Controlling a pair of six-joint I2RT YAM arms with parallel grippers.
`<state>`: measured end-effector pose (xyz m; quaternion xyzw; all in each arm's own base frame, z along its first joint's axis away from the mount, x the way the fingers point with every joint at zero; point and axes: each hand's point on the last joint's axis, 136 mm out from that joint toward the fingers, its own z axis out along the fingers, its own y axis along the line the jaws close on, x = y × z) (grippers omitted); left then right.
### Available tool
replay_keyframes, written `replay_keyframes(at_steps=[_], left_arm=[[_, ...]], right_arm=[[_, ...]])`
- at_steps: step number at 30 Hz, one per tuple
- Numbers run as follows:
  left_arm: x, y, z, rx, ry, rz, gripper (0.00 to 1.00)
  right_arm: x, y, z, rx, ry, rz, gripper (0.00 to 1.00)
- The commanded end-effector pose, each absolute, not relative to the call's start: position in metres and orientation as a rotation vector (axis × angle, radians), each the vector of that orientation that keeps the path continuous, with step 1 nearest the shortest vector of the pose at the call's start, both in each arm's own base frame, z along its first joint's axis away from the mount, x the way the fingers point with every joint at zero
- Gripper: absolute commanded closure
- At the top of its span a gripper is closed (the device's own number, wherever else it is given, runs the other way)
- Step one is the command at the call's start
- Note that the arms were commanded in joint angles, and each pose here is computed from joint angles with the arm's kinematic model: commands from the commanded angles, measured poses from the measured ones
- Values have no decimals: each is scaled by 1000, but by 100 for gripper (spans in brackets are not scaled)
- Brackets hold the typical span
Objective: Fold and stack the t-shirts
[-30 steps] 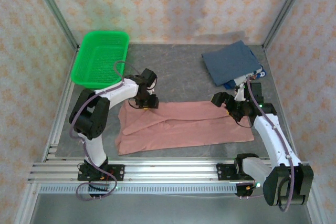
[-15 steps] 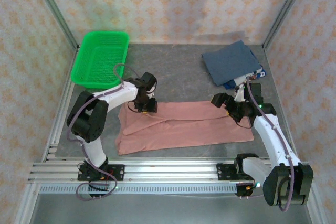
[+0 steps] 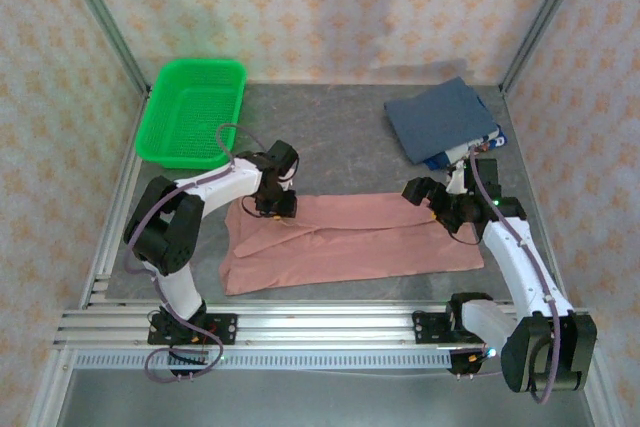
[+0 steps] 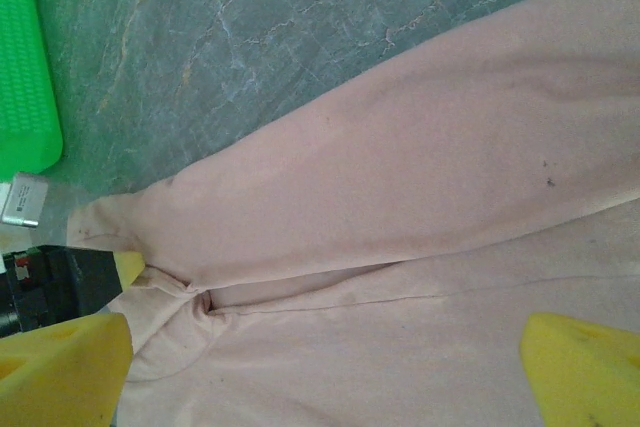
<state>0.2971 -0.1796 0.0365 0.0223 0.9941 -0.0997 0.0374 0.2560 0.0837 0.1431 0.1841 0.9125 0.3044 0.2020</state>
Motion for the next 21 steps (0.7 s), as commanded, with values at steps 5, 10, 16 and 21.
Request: replay_keyframes(at_steps=[5, 10, 16, 21], left_arm=[[284, -167, 36, 76, 3074, -228, 88], [280, -167, 39, 69, 3075, -240, 100], [275, -162, 43, 36, 3054, -229, 100], [276, -163, 54, -20, 3018, -261, 100]], right_arm=[[253, 84, 136, 510, 2565, 839, 1], [254, 83, 138, 508, 2562, 835, 1], [255, 83, 137, 510, 2560, 834, 1], [255, 83, 137, 513, 2560, 837, 1]])
